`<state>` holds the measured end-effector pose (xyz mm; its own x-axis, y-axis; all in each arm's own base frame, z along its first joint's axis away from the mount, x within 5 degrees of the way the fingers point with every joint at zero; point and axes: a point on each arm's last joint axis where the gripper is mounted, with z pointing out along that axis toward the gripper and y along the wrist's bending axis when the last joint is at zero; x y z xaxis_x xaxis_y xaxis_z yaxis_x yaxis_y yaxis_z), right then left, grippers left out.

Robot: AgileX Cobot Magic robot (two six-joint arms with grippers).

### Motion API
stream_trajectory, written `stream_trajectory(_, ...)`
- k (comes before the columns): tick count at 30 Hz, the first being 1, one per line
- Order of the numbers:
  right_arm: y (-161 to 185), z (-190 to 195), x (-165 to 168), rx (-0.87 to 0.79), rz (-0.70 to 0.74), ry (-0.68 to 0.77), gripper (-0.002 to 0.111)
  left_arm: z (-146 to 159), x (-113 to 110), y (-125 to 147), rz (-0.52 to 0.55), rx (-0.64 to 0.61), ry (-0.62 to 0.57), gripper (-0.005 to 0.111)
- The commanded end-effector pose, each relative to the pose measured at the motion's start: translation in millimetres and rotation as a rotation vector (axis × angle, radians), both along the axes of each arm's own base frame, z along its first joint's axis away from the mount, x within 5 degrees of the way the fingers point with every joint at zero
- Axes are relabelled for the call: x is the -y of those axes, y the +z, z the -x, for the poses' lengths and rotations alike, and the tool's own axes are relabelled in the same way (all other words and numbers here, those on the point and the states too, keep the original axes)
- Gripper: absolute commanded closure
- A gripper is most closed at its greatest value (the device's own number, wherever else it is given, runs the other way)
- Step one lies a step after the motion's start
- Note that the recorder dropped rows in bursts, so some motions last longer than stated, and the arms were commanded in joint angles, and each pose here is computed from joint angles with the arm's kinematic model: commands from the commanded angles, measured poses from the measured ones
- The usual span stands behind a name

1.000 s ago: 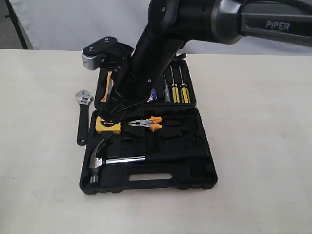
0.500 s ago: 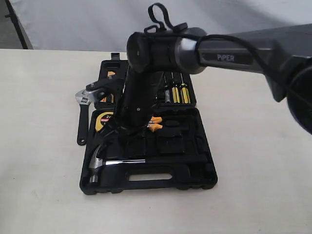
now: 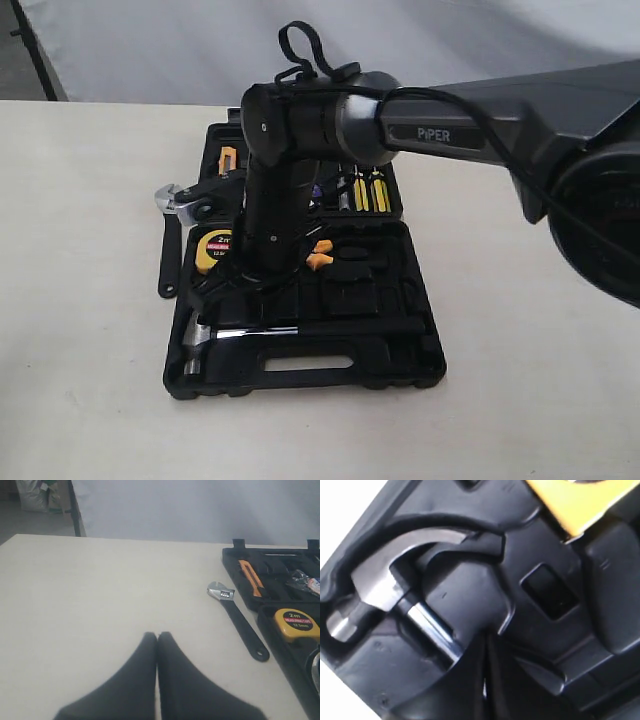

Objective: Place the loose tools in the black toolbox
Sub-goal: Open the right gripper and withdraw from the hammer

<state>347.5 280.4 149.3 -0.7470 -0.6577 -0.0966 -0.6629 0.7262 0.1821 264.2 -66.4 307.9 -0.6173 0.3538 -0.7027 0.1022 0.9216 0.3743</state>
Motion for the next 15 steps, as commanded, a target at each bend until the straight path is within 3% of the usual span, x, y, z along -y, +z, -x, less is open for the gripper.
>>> stream_trajectory(1,14,-1,-3,0.0,-0.003,-0.007,0.108,2,0,-1,0.027,0.005,0.001,0.105)
stream_trajectory(15,23,16,-43,0.093,-0.08,0.051,0.108,2,0,-1,0.027,0.005,0.001,0.105)
